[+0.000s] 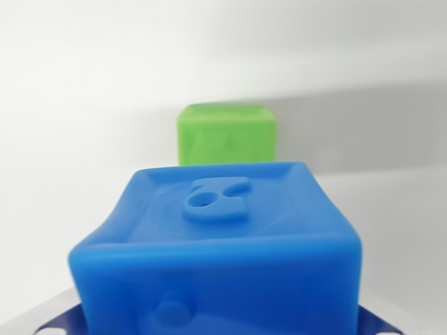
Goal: Stack cube
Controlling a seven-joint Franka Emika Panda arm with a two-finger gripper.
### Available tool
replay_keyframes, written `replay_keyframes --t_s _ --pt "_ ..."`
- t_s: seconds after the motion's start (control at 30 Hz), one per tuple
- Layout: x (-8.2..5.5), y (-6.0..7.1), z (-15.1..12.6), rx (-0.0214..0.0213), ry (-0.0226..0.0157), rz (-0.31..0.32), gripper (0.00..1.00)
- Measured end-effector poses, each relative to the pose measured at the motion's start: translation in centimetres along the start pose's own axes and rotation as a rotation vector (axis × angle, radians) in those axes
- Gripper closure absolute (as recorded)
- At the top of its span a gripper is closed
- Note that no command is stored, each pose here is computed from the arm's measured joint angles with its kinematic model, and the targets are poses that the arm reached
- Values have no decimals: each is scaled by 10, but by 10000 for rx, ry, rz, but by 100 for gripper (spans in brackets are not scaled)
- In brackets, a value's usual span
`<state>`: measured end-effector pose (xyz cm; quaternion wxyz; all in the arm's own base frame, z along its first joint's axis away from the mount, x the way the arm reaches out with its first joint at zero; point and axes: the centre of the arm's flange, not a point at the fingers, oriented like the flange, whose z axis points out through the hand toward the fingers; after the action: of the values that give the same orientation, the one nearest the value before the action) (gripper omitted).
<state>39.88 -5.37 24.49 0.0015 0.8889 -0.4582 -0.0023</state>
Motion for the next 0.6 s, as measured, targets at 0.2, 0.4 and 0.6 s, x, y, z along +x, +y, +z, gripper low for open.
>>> replay_keyframes --t_s 0.2,0.4,0.6 --pt "0 0 16 -13 -3 8 100" --pt "0 0 31 -12 -2 22 100" --pt "0 1 45 -7 -1 33 100"
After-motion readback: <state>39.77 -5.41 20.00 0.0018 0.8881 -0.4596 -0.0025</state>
